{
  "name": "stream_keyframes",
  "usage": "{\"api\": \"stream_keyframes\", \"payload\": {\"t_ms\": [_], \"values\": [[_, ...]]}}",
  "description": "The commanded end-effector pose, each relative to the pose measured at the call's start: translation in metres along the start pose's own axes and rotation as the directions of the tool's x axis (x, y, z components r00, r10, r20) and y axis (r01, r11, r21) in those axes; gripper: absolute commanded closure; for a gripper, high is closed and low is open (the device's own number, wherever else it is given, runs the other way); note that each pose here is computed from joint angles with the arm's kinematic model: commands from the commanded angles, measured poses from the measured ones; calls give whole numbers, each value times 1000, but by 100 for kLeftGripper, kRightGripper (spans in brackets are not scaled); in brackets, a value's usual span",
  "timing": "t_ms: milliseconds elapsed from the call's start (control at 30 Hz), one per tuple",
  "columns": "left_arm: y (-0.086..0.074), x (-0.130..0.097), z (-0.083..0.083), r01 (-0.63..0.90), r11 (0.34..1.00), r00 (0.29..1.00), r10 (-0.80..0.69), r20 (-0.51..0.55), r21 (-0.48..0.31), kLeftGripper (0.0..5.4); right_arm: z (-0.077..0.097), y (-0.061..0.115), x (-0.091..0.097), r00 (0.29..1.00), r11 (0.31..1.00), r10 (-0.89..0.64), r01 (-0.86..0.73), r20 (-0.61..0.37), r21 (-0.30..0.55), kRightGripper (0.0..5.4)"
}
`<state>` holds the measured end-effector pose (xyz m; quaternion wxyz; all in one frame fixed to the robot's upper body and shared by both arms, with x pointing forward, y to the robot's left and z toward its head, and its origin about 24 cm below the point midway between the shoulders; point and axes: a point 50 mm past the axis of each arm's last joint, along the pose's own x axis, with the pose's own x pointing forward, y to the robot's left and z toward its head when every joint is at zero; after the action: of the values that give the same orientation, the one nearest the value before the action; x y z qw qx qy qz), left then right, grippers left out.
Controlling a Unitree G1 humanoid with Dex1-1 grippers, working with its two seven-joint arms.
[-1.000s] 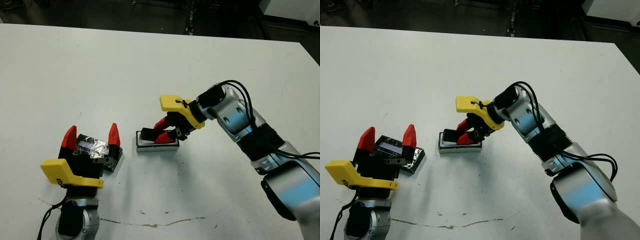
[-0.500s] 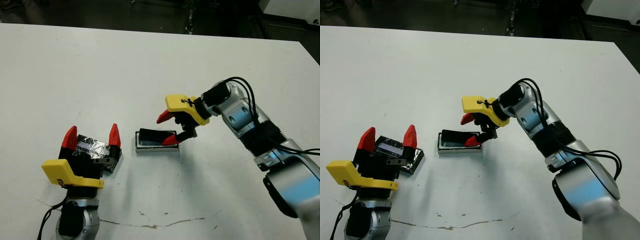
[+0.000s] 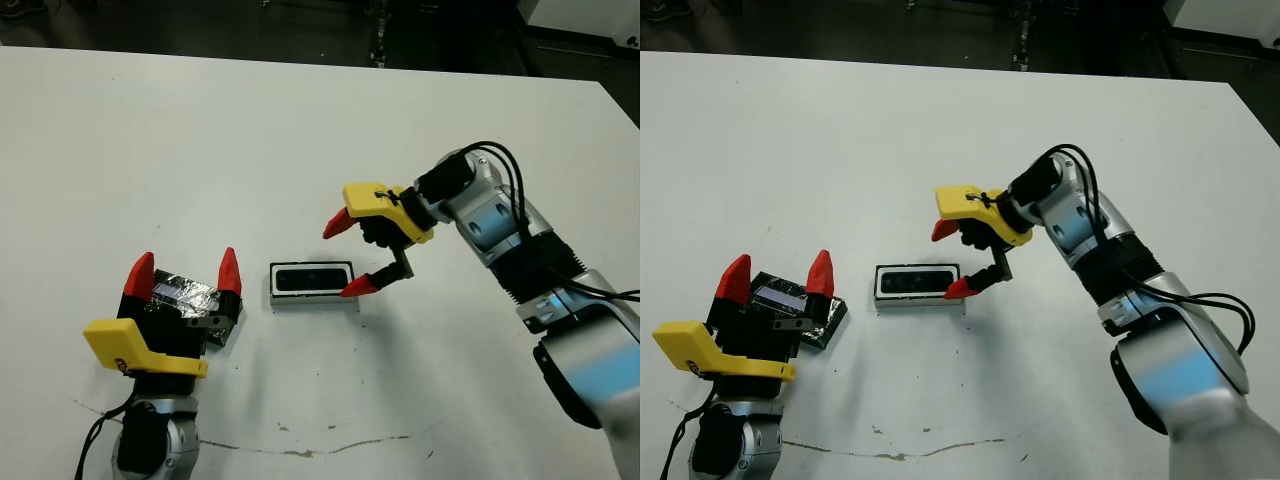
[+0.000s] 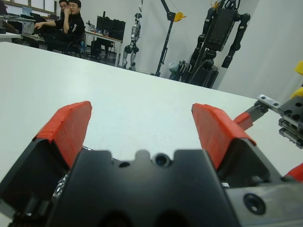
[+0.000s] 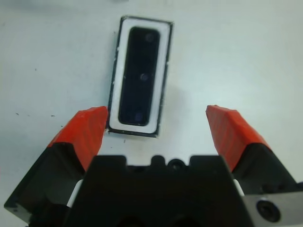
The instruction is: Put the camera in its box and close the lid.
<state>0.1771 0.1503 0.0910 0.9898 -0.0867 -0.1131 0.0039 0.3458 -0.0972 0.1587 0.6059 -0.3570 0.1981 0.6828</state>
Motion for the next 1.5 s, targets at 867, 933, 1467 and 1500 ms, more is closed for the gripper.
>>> {"api": "stream_keyframes", "payload": {"t_ms": [867, 933, 1467, 1500], "values": [[4, -2, -1, 0, 1000, 1000, 0, -8, -1, 0, -43, 77, -85, 387, 462, -887, 711, 254, 530, 45], [4, -1, -1, 3, 1000, 1000, -3, -6, -4, 0, -50, 90, -77, 329, 398, -917, 706, 226, 586, 81], [17, 1, 2, 24, 999, 1000, -24, -19, 30, 0, -66, 160, -37, 66, 112, -994, 665, 92, 738, 337], [18, 1, 3, 27, 999, 999, -26, -19, 31, 0, -67, 161, -35, 55, 99, -995, 660, 83, 745, 350]]}}
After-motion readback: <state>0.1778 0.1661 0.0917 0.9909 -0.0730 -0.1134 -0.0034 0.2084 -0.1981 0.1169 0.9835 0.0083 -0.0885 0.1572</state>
